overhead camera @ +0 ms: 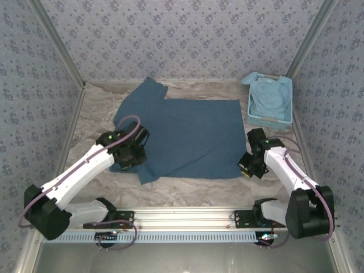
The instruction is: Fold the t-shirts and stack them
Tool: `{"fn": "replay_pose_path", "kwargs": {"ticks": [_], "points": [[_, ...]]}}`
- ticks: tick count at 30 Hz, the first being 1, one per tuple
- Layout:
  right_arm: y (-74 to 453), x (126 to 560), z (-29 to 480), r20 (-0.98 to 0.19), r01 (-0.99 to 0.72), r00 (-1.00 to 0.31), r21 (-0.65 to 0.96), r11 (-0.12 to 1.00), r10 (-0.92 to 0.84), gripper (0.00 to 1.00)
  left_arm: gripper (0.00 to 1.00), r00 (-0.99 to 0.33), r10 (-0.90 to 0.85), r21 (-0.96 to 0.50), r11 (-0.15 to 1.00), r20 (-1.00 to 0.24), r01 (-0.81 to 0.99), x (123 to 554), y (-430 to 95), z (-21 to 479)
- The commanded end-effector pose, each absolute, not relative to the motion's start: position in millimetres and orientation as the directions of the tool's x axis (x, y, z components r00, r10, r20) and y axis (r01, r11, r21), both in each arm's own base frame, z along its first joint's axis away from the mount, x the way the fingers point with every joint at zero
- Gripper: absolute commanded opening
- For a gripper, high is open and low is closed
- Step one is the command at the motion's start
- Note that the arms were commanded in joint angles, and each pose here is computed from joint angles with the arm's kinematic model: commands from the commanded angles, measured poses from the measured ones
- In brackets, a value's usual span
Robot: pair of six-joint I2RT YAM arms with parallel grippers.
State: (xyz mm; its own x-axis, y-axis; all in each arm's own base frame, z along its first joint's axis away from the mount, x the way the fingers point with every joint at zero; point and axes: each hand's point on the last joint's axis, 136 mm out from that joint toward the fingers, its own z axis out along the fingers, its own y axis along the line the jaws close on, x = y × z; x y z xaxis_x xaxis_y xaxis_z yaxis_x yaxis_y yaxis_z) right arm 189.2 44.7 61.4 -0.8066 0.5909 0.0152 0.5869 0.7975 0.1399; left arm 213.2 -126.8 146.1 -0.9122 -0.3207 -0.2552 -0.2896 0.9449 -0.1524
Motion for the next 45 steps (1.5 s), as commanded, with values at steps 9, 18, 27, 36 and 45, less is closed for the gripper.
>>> {"fn": "replay_pose_path", "kwargs": {"ticks": [9, 18, 27, 36, 45], "points": [[38, 257, 89, -0.036, 0.549, -0.824, 0.201, 0.812, 0.566, 0.00, 0.00, -0.900, -0.248, -0.193, 0.963, -0.359, -0.189, 303, -122, 184], [34, 291, 87, -0.051, 0.542, -0.826, 0.204, 0.815, 0.562, 0.00, 0.00, -0.888, -0.246, -0.175, 0.966, -0.389, -0.191, 334, -112, 191], [27, 316, 79, -0.063, 0.550, -0.821, 0.173, 0.817, 0.567, 0.00, 0.00, -0.867, -0.256, -0.168, 0.965, -0.428, -0.202, 361, -102, 197], [27, 329, 69, -0.064, 0.552, -0.821, 0.163, 0.818, 0.567, 0.00, 0.00, -0.876, -0.243, -0.136, 0.969, -0.417, -0.205, 374, -92, 187], [27, 349, 74, -0.087, 0.547, -0.820, 0.175, 0.819, 0.566, 0.00, 0.00, -0.878, -0.244, -0.117, 0.970, -0.412, -0.214, 387, -86, 179]]}}
